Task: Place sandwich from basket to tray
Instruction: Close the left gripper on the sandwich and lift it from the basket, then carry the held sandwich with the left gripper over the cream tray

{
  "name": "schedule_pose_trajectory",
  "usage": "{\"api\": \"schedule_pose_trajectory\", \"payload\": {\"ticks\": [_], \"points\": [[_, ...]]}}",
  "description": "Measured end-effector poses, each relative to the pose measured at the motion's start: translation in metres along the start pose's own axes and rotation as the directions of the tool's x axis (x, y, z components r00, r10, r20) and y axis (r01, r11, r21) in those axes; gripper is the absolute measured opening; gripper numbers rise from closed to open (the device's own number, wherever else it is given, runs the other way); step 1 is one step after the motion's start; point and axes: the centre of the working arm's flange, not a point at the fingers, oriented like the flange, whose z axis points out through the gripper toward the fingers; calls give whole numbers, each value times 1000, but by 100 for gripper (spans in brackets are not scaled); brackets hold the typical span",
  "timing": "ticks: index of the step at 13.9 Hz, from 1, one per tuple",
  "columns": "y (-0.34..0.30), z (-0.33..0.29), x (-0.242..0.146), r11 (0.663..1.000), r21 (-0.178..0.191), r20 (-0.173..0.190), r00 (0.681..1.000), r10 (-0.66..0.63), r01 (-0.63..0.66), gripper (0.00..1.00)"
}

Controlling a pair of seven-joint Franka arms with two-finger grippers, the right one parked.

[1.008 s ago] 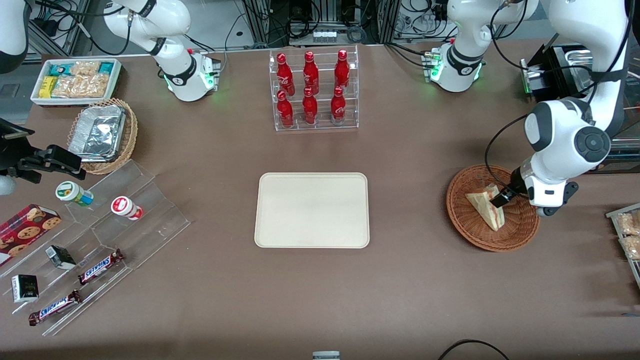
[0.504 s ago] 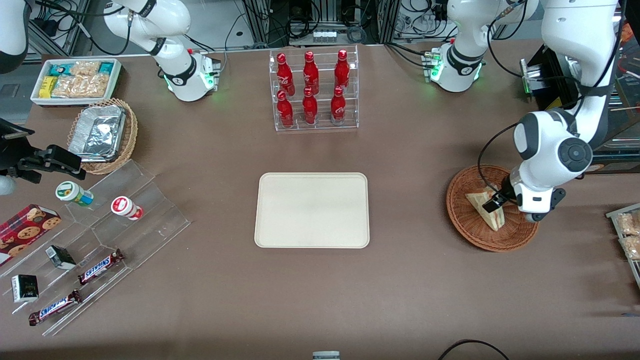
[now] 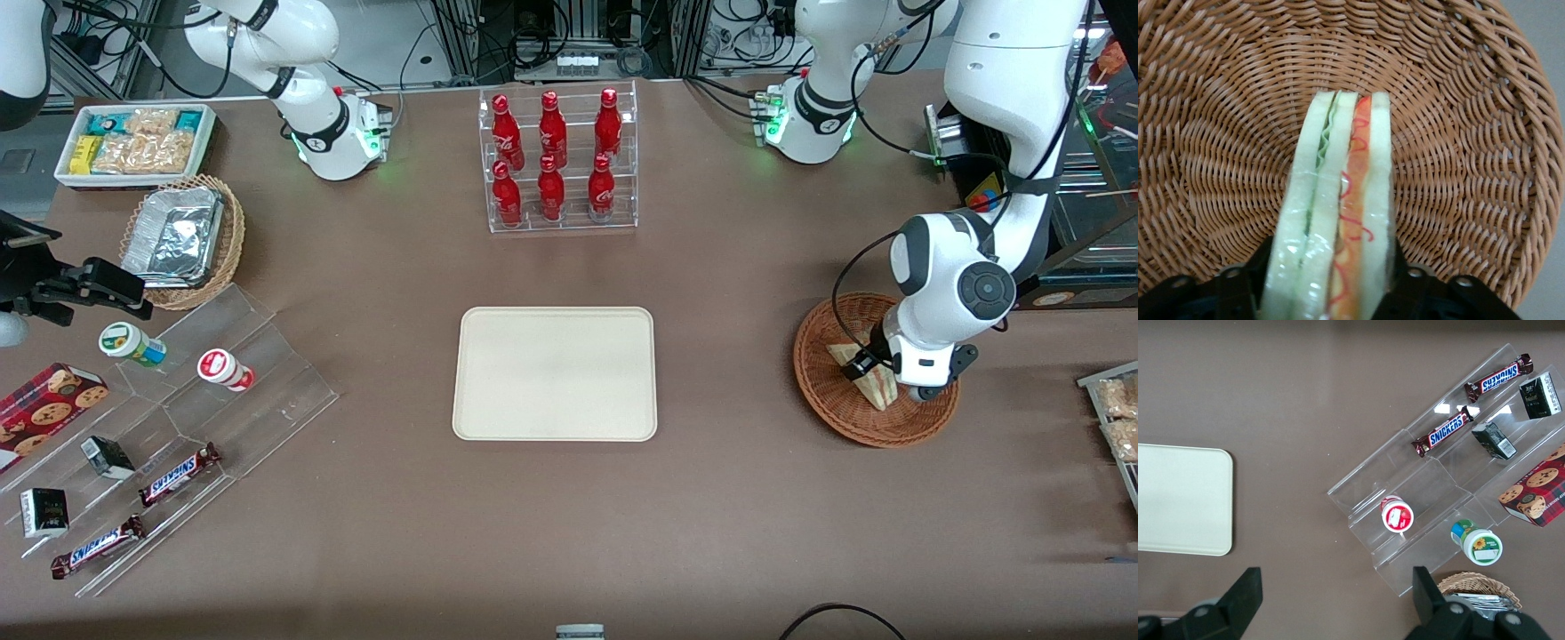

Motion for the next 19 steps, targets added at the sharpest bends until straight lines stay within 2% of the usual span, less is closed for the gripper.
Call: {"api": "schedule_pose_trajectory", "payload": {"ticks": [1, 2, 4, 6, 9, 13, 19], "points": [[0, 0, 0, 1000, 0, 0, 1000, 0, 0, 68], [0, 0, 0, 1000, 0, 0, 1000, 0, 0, 56], [-1, -4, 0, 1000, 2, 2, 1000, -1, 1, 39], [-1, -17, -1, 1000, 9, 14, 1000, -1, 1, 39], [1, -71, -3, 1000, 18, 33, 999, -17, 17, 39], [43, -128, -33, 998, -2, 8, 998, 64, -64, 39], [131, -138, -99, 973, -23, -19, 973, 230, -231, 37]]}}
